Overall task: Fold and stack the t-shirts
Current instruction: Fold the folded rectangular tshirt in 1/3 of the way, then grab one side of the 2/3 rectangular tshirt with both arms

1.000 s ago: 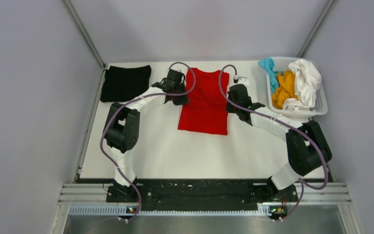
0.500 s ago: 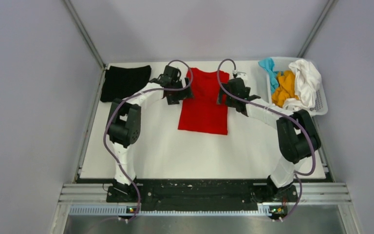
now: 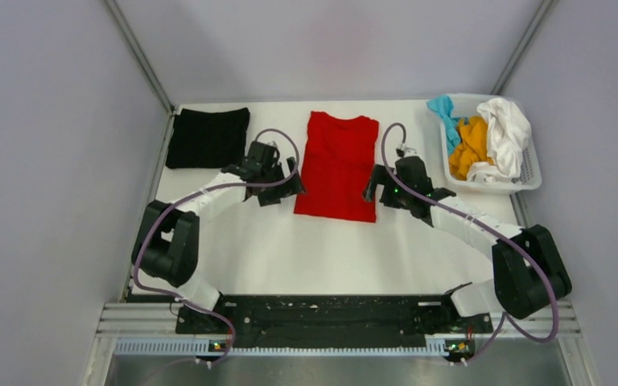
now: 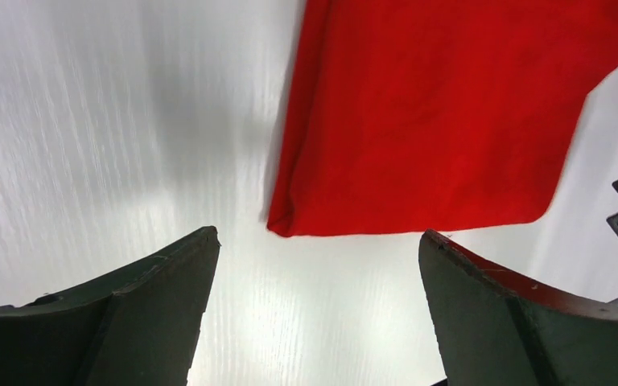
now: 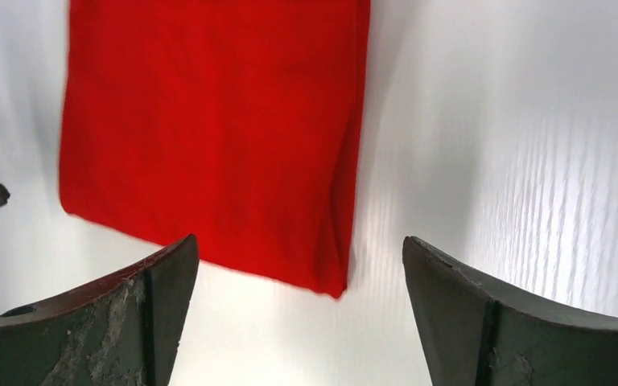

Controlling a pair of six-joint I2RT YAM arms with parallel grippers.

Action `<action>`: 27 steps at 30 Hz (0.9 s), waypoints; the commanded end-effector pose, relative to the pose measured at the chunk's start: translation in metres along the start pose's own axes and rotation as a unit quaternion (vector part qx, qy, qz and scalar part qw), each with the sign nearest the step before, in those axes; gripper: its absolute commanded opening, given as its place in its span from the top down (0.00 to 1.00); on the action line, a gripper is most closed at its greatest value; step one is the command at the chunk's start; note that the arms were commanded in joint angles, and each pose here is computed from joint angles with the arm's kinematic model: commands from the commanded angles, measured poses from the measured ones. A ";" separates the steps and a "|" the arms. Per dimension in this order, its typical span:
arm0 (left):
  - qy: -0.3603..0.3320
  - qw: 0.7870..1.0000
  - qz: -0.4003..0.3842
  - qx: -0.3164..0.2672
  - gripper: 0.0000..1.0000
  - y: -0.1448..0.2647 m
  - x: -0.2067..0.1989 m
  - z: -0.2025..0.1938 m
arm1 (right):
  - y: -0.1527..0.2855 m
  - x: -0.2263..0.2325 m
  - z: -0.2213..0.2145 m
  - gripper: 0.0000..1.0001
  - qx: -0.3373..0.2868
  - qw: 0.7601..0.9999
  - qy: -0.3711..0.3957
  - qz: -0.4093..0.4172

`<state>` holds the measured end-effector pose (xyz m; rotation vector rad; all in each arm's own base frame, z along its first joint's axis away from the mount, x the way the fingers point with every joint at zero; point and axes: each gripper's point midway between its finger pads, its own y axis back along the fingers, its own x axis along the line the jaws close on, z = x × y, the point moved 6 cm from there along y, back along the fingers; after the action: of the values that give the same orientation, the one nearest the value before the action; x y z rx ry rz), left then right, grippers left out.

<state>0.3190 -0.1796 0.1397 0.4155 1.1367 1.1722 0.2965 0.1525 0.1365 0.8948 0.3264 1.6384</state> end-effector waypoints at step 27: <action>0.058 0.995 0.029 0.075 0.52 -0.061 0.030 -0.052 | -0.015 -0.028 -0.090 0.59 0.114 0.988 -0.101 0.003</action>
<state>0.3044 -0.1951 0.0801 0.4240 1.3170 1.1139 0.2516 0.1598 0.0720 1.2206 0.3232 1.5692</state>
